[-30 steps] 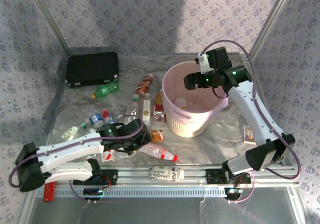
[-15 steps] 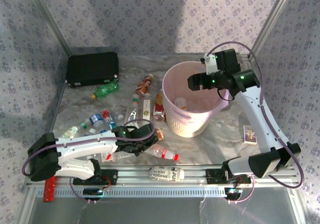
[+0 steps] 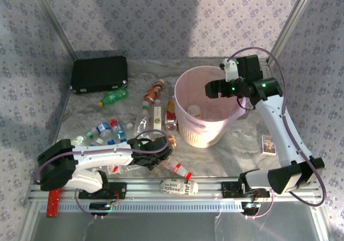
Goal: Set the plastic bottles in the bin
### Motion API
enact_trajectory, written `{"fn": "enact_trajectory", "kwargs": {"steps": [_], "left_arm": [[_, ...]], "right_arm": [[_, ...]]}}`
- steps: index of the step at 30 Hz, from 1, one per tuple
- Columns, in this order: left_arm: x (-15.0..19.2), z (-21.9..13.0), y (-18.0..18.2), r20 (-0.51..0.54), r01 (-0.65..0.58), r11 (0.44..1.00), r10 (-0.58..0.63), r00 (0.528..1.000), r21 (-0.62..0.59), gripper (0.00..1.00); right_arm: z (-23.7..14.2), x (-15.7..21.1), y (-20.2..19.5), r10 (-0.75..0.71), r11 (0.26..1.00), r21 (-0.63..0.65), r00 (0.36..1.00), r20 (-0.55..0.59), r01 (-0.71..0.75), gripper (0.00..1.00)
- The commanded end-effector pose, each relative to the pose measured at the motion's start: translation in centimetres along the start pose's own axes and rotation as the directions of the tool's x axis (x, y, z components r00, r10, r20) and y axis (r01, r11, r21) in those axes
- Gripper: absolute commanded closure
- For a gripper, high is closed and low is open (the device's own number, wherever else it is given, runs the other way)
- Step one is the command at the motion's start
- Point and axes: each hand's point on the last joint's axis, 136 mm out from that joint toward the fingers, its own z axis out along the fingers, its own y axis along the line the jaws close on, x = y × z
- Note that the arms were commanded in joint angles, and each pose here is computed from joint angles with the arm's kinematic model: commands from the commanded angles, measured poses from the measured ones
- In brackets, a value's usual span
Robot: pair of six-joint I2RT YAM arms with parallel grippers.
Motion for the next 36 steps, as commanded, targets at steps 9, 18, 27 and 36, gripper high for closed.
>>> {"fn": "enact_trajectory", "kwargs": {"steps": [9, 18, 27, 36], "left_arm": [[-1.4, -0.2, -1.7, 0.037, 0.003, 0.999, -0.004, 0.999, 0.046, 0.48], [-6.1, -4.5, -3.8, 0.128, -0.031, 0.992, 0.015, 0.992, 0.123, 0.58], [-11.6, -10.0, -6.6, 0.219, -0.099, 0.972, 0.051, 0.974, 0.212, 0.60], [-19.7, -18.9, -11.5, 0.383, -0.270, 0.903, 0.132, 0.914, 0.334, 0.59]], "right_arm": [[-0.9, -0.6, 0.3, -0.020, 1.000, -0.016, 0.999, 0.038, 0.021, 0.12], [-2.3, -1.1, 1.4, -0.008, 0.999, -0.038, 0.998, 0.060, 0.011, 0.12], [-5.5, -2.9, 3.4, 0.016, 0.996, -0.086, 0.992, 0.121, -0.005, 0.12], [-8.3, -5.5, 13.3, -0.165, 0.931, -0.294, 0.967, 0.193, 0.217, 0.13]]}}
